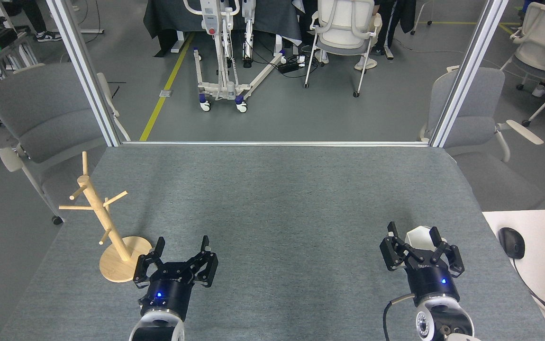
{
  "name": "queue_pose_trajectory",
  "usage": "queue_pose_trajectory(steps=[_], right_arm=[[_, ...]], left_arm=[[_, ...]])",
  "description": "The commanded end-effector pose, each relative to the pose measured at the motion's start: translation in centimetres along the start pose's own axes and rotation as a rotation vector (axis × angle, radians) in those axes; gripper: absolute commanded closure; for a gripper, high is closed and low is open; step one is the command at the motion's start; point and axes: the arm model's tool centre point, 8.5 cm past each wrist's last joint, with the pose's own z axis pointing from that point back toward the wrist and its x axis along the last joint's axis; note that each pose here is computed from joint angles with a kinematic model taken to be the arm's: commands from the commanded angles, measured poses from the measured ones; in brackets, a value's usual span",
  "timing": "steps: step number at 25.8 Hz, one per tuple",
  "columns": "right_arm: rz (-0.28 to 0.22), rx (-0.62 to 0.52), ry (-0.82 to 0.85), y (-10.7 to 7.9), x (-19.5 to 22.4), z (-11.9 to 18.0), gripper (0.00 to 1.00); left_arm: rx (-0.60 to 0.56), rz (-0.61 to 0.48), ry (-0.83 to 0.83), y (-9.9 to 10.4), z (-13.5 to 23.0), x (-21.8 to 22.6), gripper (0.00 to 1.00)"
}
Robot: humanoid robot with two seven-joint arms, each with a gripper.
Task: Hang cup on storage rack
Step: 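Move the right gripper down toward the white hexagonal cup, then close the right gripper on the rim of the white cup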
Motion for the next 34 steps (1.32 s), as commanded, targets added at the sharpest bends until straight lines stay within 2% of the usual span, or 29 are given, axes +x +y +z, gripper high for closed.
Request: queue_pose_trajectory(steps=[1, 9, 13, 18, 20, 23, 30, 34], right_arm=[[0.001, -0.002, 0.000, -0.1, 0.0, -0.1, 0.00], [0.002, -0.007, 0.002, -0.3, -0.1, -0.2, 0.00], [0.019, -0.011, 0.004, -0.5, -0.9, 0.2, 0.00], [0.084, -0.008, 0.030, -1.3, -4.0, 0.4, 0.00], [0.073, -0.001, 0.061, -1.1, -5.4, 0.8, 0.00], [0.059, 0.053, 0.098, 1.0, -6.6, 1.8, 0.00], [0.050, 0.072, 0.114, 1.7, -6.7, 2.0, 0.00], [0.061, 0.101, 0.135, 2.8, -7.1, 3.0, 0.00]], left_arm=[[0.013, 0.001, -0.012, 0.3, -0.1, 0.5, 0.01], [0.045, 0.001, -0.053, 0.8, -0.1, 1.9, 0.01], [0.059, 0.006, -0.046, 1.2, -0.2, 1.9, 0.01], [0.067, 0.005, -0.044, 1.3, -0.2, 1.8, 0.01], [0.068, 0.005, -0.044, 1.3, -0.2, 1.8, 0.01], [0.063, 0.006, -0.047, 1.3, -0.1, 1.8, 0.01], [0.060, 0.006, -0.056, 1.2, -0.1, 2.0, 0.01], [0.060, 0.006, -0.056, 1.2, -0.1, 1.9, 0.01]])
